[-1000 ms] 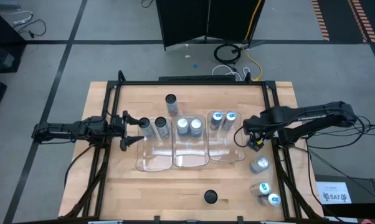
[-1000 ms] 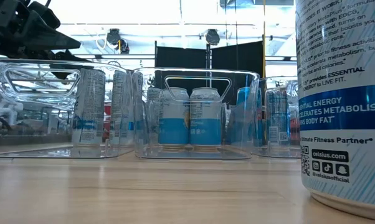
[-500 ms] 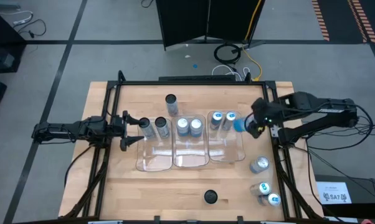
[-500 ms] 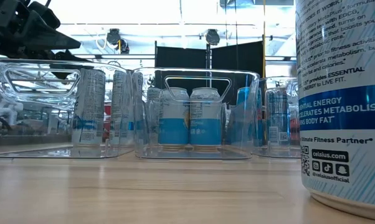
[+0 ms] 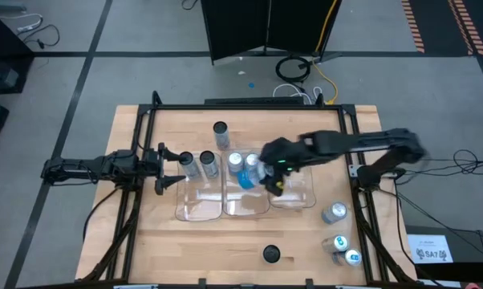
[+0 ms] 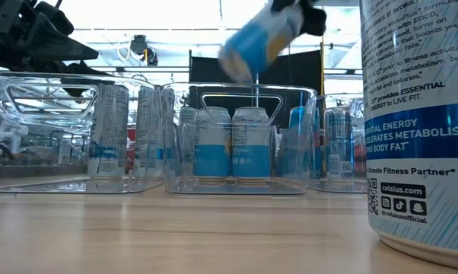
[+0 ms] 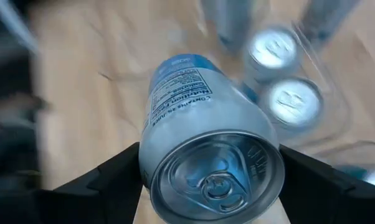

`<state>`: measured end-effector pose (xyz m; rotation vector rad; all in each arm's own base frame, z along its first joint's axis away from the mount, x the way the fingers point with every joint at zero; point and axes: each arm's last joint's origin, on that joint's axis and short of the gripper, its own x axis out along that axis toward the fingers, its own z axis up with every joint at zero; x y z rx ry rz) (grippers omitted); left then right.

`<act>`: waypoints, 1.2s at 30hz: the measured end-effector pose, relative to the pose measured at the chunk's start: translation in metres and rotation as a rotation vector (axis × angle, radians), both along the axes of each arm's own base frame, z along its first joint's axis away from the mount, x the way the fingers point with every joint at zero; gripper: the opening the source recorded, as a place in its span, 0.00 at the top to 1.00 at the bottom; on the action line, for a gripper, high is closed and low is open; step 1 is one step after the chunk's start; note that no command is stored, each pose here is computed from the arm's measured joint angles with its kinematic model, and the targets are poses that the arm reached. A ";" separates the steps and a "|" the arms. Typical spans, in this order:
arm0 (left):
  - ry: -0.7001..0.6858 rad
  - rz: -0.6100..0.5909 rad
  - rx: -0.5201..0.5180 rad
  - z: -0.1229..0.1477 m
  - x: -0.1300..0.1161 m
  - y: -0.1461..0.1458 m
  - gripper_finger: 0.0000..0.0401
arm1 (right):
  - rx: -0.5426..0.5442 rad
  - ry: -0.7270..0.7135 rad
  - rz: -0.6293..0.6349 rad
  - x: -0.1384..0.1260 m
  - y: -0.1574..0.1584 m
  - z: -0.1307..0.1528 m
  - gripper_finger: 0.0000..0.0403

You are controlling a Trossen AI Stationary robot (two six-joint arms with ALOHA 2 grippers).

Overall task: Sort soda cans
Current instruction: Put the top blue soda can into the middle transparent bin

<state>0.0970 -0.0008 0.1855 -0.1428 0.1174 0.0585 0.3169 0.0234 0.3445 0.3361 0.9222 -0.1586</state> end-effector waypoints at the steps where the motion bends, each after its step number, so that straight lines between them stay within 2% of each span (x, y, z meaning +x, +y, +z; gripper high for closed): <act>1: 0.000 0.000 0.000 0.000 0.000 0.000 0.10 | -0.028 0.065 -0.001 0.010 0.000 -0.002 0.27; 4: 0.000 0.000 0.000 0.000 0.000 0.000 0.10 | -0.064 0.194 0.028 0.041 -0.002 -0.007 0.27; 9: 0.000 0.000 0.000 0.000 0.000 0.000 0.10 | -0.094 0.280 0.093 0.084 0.001 -0.011 0.27; 16: 0.000 0.000 0.000 0.000 0.000 0.000 0.10 | -0.102 0.372 0.110 0.120 0.003 -0.030 0.26; 23: 0.001 0.000 0.000 0.000 0.000 0.000 0.10 | -0.100 0.470 0.086 0.138 -0.004 -0.070 0.25; 28: 0.000 0.000 0.000 0.000 0.000 0.000 0.10 | -0.167 0.507 0.049 0.147 -0.013 -0.089 0.25; 36: 0.002 0.000 0.000 0.000 0.000 0.000 0.09 | -0.188 0.508 0.056 0.153 -0.020 -0.100 0.25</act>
